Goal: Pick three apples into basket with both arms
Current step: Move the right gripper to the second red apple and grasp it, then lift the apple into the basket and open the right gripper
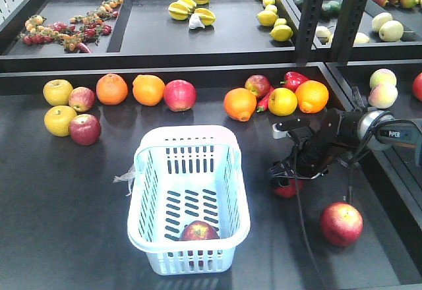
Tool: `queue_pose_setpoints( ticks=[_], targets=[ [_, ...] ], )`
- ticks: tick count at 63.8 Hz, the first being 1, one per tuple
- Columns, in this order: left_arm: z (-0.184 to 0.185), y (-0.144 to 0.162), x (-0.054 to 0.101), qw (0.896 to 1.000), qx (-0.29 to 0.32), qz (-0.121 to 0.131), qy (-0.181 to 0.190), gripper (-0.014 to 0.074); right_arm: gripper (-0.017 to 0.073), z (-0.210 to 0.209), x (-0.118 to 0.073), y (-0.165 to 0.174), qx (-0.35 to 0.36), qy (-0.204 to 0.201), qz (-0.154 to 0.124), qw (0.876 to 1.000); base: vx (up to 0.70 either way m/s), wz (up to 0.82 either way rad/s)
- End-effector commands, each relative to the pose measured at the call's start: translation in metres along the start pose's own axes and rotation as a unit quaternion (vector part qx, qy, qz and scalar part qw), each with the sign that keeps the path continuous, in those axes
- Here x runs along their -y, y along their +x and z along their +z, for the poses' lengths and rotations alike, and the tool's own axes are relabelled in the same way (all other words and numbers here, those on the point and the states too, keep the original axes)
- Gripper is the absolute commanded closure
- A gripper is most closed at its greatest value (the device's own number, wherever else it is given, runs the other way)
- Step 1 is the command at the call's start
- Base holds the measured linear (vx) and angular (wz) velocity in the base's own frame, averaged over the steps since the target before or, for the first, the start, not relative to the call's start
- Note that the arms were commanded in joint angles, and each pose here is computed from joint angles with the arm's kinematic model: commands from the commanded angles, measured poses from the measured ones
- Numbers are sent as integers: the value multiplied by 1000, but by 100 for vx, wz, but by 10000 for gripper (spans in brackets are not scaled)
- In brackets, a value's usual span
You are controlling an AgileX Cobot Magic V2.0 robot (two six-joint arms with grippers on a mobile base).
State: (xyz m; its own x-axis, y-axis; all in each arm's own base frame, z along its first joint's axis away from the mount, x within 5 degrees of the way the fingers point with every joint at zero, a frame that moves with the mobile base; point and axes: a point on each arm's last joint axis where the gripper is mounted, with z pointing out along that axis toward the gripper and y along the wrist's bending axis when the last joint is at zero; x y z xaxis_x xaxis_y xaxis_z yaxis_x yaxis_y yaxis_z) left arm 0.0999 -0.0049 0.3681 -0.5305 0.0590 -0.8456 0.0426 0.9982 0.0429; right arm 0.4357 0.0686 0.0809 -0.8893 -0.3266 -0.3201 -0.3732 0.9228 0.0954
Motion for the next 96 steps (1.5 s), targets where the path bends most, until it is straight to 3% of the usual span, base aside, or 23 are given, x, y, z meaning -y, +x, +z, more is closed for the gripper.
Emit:
queue_pose_setpoints(
  ticks=[1,36,54,67,79,87,96],
  targets=[
    [-4,-11,0,999,40,-6,1,4,278,-40,-3,-19,43,5,-6,999,0,0],
    [-4,-11,0,999,40,-6,1,4,278,-148,-27,-19,58,-21,-4,998,0,0],
    [-4,-11,0,999,40,-6,1,4,278,-188,-45,24,81,-16,-3,997,0,0],
    [-4,-11,0,999,40,-6,1,4,278,-218,-64,47,119,-53,14,991,0,0],
    [-4,-11,0,999,40,-6,1,4,278,-243,-104,51,153,-82,-45,984,0,0],
    [-4,-11,0,999,40,-6,1,4,278,-242,-145,49,165,-106,-101,975,0,0],
    [-4,-11,0,999,40,-6,1,4,278,-230,-184,41,204,-114,-144,961,0,0]
  ],
)
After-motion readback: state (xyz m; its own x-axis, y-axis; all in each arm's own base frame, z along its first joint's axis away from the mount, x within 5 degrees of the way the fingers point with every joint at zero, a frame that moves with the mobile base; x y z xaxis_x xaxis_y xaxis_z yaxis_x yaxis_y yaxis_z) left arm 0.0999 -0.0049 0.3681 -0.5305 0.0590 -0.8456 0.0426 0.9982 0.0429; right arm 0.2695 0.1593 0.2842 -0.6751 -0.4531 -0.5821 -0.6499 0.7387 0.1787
